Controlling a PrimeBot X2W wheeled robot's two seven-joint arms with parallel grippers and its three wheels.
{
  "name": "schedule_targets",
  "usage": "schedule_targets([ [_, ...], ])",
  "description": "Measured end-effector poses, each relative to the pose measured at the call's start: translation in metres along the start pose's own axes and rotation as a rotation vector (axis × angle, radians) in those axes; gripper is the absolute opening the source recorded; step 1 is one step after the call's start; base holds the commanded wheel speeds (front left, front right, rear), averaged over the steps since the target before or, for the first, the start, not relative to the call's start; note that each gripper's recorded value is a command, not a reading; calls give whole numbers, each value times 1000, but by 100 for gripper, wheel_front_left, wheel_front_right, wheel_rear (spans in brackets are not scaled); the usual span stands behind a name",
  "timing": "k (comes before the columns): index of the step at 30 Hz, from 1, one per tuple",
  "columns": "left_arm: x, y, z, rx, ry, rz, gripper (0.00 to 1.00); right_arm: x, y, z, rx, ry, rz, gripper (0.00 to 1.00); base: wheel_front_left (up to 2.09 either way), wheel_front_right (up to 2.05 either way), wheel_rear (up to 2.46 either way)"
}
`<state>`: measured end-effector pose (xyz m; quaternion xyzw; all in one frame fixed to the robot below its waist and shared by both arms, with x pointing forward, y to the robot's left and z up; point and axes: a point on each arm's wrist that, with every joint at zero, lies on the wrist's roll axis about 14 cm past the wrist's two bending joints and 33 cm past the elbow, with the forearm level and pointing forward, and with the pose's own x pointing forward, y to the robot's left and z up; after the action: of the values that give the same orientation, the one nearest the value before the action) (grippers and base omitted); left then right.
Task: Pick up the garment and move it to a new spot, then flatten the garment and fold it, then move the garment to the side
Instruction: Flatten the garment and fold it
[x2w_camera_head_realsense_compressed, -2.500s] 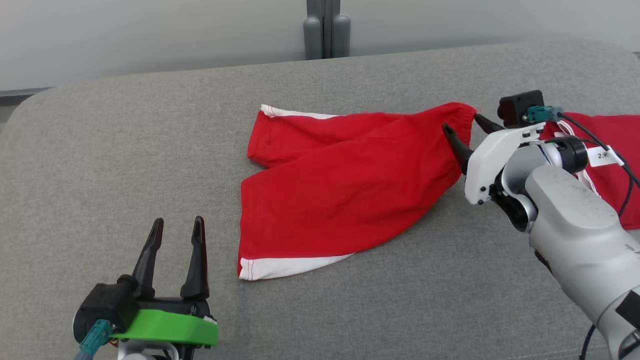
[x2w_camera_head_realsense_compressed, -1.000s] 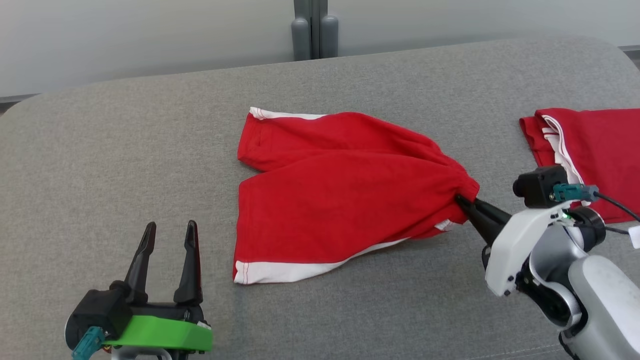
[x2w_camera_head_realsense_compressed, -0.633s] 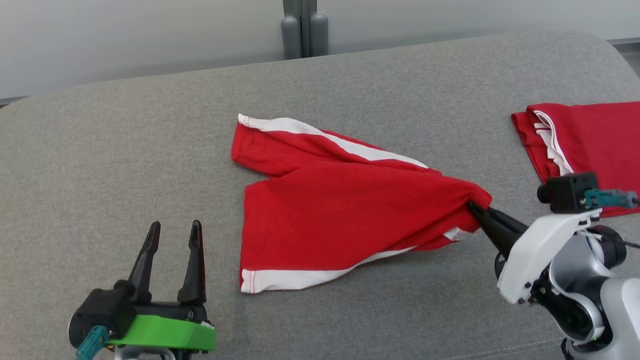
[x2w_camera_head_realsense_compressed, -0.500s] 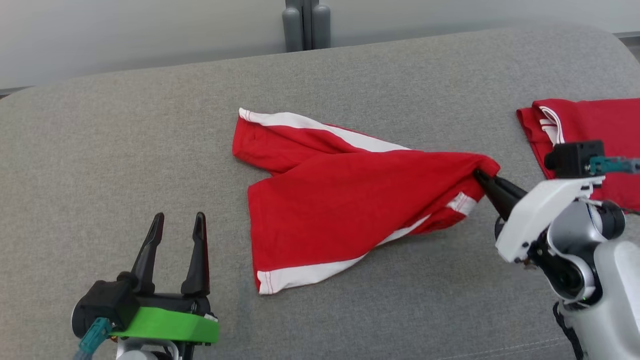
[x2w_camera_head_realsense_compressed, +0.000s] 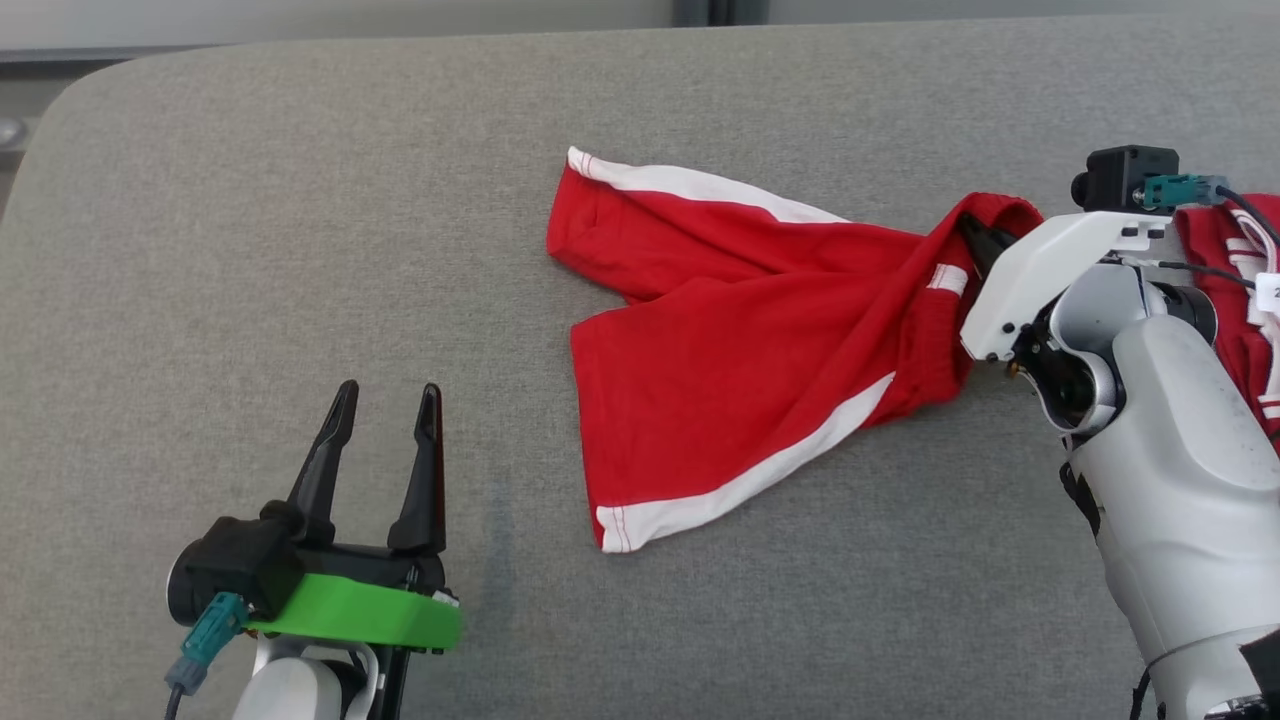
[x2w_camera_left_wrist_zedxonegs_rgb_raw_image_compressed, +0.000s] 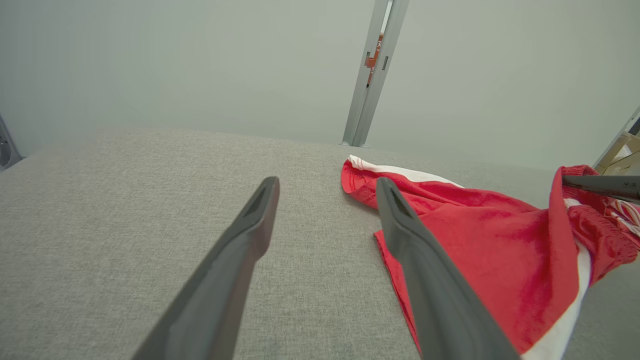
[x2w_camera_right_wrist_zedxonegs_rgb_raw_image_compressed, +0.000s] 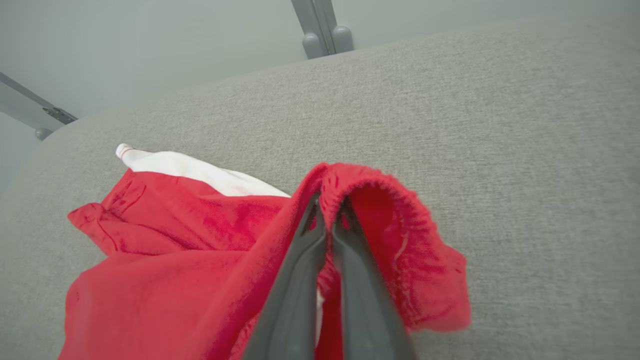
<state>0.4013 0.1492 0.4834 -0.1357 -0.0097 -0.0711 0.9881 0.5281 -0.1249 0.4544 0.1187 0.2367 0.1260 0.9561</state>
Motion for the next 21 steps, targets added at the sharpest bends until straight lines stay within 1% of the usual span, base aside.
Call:
schedule_targets([
  [1,-1,3,0,2,1,8,100,5,3,-1,1,-3,7,4,0,0,0],
  [2,-1,6,0,5,1,18,100,12,9,-3,4,-3,20,87,0,0,0],
  [3,-3,9,0,7,3,28,100,18,16,-5,7,-5,36,100,0,0,0],
  [8,-6,21,-2,15,12,63,100,32,46,-4,20,-37,117,100,0,0,0],
  [10,-6,21,-1,15,9,63,100,30,59,2,6,-55,161,100,0,0,0],
  [13,-6,18,2,14,0,56,100,17,68,10,-40,-65,213,100,0,0,0],
  [15,-7,17,3,13,-4,51,100,3,66,4,-69,-41,232,100,0,0,0],
  [17,-9,13,3,10,-5,43,100,-15,57,-1,-111,-26,231,100,0,0,0],
  [21,-7,4,5,4,-13,16,100,-49,23,-11,-152,1,159,100,0,0,0],
])
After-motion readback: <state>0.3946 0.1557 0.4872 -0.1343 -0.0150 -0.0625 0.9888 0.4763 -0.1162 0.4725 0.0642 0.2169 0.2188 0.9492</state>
